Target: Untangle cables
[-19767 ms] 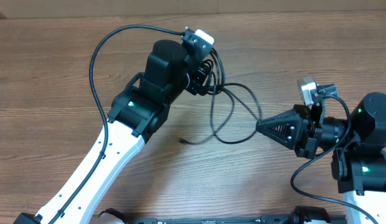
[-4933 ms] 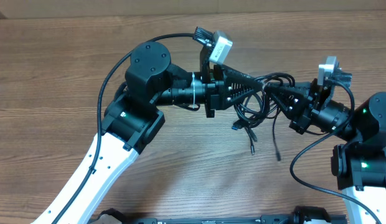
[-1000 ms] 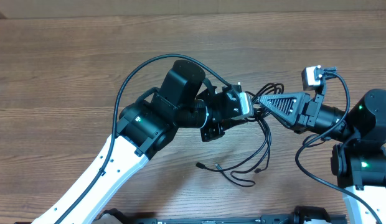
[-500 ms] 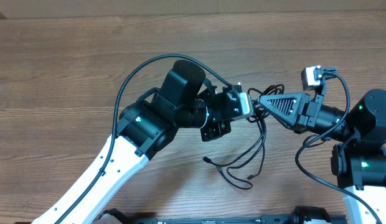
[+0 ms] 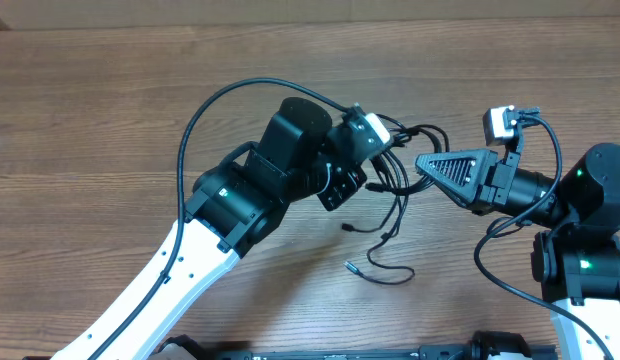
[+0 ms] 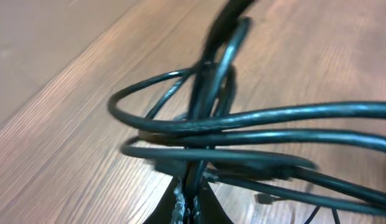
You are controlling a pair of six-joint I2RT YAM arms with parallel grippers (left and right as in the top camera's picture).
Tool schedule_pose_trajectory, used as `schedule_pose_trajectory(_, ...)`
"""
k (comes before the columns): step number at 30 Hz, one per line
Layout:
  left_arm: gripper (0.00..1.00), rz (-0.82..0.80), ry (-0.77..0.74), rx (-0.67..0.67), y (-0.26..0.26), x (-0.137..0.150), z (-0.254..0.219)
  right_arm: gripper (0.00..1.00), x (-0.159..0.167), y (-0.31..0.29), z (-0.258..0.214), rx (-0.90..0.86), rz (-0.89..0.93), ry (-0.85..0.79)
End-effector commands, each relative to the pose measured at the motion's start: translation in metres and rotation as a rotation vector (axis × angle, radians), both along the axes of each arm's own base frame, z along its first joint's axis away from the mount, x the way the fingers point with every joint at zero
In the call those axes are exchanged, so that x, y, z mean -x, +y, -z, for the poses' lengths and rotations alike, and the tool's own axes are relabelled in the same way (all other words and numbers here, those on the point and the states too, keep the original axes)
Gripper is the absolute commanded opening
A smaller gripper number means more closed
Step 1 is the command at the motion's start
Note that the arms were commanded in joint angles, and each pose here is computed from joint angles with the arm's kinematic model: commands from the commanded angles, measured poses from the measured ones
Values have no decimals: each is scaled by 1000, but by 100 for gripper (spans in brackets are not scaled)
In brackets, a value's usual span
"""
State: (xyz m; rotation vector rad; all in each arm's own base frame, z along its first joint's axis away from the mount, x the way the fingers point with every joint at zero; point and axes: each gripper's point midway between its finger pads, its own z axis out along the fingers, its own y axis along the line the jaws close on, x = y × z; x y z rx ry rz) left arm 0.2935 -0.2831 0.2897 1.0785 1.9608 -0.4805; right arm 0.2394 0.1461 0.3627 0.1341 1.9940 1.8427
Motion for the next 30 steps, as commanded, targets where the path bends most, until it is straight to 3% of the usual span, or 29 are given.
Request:
schedule_pose_trajectory(1,4,-182,-14,7,19,-18,-9,4,8,2,-5,-2,-35,-24)
schedule_pose_trajectory(15,4,-435,-78,-44,53,-44,-12,4,12,3,-6,-4,-60,-27)
schedule_pose_trajectory(30,4,-442,-118,0,50,-51,-24,4,1,2,3,25,-59,-75)
